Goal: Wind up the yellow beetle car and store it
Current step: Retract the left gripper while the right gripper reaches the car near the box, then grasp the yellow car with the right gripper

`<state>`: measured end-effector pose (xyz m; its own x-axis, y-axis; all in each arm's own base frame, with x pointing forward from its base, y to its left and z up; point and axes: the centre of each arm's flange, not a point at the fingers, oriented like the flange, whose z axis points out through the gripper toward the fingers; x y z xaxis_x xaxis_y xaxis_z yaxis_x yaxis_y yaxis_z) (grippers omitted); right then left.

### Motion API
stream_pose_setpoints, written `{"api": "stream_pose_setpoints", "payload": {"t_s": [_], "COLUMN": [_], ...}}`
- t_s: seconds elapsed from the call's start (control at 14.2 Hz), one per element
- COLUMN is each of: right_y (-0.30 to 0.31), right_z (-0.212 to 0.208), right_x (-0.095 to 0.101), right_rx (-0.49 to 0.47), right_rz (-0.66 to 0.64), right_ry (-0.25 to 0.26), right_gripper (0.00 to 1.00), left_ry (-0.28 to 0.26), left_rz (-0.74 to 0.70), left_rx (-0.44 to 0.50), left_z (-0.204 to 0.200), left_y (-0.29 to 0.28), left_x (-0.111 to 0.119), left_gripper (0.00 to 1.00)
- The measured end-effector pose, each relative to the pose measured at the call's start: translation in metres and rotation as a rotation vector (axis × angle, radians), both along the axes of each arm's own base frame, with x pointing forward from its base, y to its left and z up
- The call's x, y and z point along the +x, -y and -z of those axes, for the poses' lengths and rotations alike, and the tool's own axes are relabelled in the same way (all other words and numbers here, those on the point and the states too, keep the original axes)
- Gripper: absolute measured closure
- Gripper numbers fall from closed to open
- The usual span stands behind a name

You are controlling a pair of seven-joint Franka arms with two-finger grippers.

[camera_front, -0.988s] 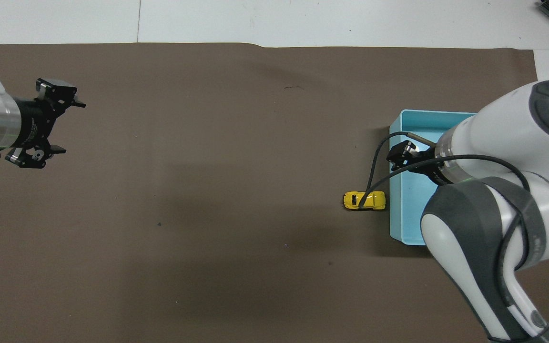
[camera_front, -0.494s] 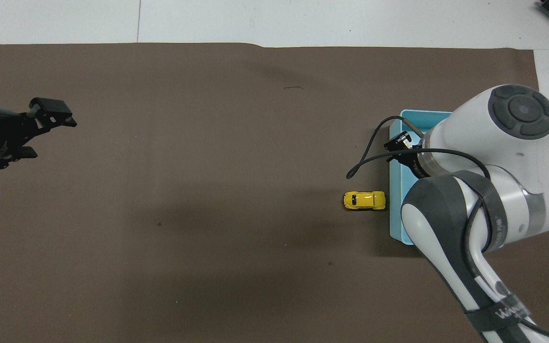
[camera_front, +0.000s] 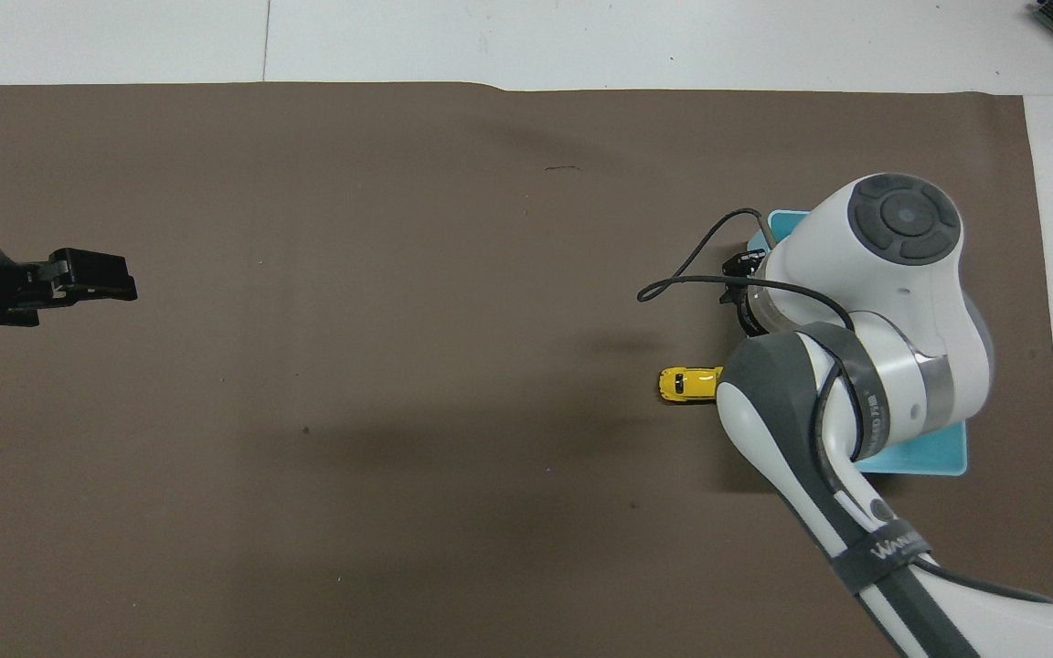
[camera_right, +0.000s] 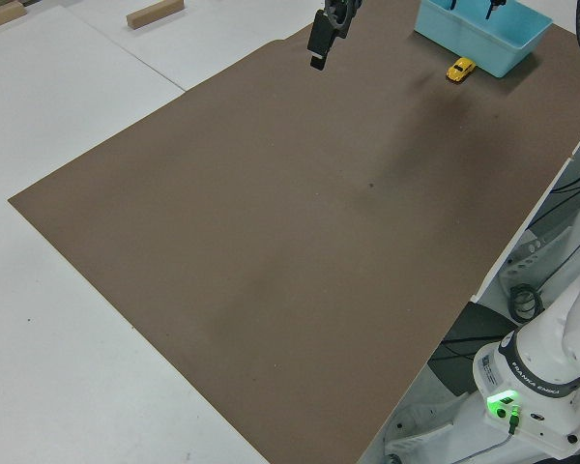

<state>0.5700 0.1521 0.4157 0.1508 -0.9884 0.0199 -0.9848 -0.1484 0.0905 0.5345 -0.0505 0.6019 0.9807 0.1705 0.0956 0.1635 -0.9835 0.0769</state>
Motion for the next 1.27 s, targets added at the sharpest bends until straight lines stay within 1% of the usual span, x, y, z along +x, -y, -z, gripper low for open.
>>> {"api": "stream_pose_setpoints", "payload": {"t_s": [0.14, 0.28, 0.35, 0.56, 0.78, 0.99, 1.06, 1.13, 1.27], "right_y": [-0.010, -0.020, -0.023, -0.039, -0.039, -0.036, -0.036, -0.037, -0.041], "right_z": [0.020, 0.044, 0.057, 0.102, 0.132, 0.138, 0.138, 0.136, 0.132], "right_x": [-0.003, -0.013, -0.019, -0.044, -0.060, -0.064, -0.063, -0.062, -0.062], "right_rx": [-0.004, -0.015, -0.038, -0.116, -0.160, -0.187, -0.198, -0.206, -0.216], "right_rz": [0.033, 0.045, 0.049, 0.050, 0.029, -0.001, -0.014, -0.026, -0.043], "right_ry": [-0.006, -0.008, -0.005, 0.043, 0.052, 0.059, 0.064, 0.074, 0.079], "right_gripper": [0.00, 0.00, 0.00, 0.00, 0.00, 0.03, 0.11, 0.24, 0.45], "left_ry": [-0.017, -0.028, -0.037, -0.077, -0.075, -0.070, -0.070, -0.070, -0.072], "left_rz": [0.035, 0.084, 0.112, 0.177, 0.192, 0.193, 0.193, 0.194, 0.198], "left_rx": [0.005, 0.010, 0.012, 0.017, 0.019, 0.019, 0.019, 0.019, 0.019], "left_z": [-0.014, -0.026, -0.032, -0.043, -0.055, -0.058, -0.058, -0.058, -0.057], "left_y": [0.000, 0.000, 0.000, -0.002, 0.000, -0.001, -0.001, -0.001, -0.001], "left_x": [-0.005, -0.010, -0.012, -0.020, -0.024, -0.024, -0.024, -0.024, -0.024], "left_gripper": [0.00, 0.00, 0.00, 0.00, 0.00, 0.00, 0.00, 0.00, 0.00]}}
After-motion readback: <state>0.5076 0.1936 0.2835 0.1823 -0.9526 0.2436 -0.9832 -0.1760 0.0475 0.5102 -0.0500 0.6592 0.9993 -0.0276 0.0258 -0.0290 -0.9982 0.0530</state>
